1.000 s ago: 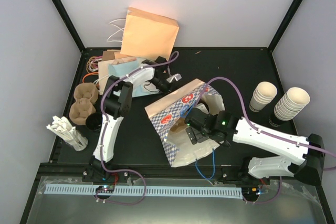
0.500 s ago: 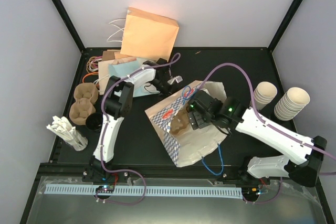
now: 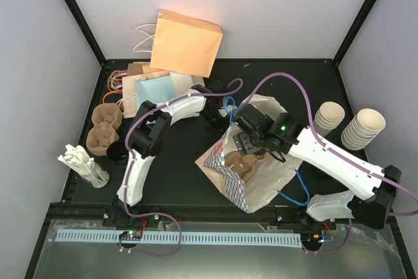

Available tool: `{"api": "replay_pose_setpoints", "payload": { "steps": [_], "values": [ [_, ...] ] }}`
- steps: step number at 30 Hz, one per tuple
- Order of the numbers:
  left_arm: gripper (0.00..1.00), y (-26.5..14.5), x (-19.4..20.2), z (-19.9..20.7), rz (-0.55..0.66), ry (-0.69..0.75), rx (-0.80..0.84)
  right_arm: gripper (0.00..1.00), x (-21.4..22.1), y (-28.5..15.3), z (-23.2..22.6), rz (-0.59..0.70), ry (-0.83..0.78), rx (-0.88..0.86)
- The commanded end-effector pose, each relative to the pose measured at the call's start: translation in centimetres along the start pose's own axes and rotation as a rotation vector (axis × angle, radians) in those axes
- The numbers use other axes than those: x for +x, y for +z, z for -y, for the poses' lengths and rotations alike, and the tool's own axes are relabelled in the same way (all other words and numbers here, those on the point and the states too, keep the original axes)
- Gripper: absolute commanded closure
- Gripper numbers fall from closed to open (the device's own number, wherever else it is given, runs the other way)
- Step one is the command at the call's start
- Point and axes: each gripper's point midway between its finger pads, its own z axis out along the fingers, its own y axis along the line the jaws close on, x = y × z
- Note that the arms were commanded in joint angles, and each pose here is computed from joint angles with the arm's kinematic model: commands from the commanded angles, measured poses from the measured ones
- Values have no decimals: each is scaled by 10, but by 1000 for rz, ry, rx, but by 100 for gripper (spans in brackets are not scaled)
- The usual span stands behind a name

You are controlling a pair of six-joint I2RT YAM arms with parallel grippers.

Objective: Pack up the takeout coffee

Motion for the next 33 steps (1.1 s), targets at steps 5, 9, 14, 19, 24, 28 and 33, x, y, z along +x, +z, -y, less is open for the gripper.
{"api": "replay_pose_setpoints", "payload": {
  "steps": [5,9,14,19,24,28,33],
  "values": [
    [1,-16,-22,-42,107,78,-440,9,21,13,1,-82,-23,1],
    [1,-25,-23,-63,114,47,-515,10,29,19,4,-116,-24,27],
    [1,-55,-28,-87,204,-42,-601,10,29,16,7,-107,-7,35],
    [1,-71,-25,-99,232,-40,-743,10,28,20,10,-119,-6,50],
    [1,-60,-17,-108,183,-21,-792,10,10,21,9,-84,-2,33],
    [1,-58,-12,-110,179,-23,-791,11,-12,17,4,-48,-19,12],
    [1,-81,-15,-115,236,-81,-776,12,-44,-7,-1,33,-31,-25]
  ]
}}
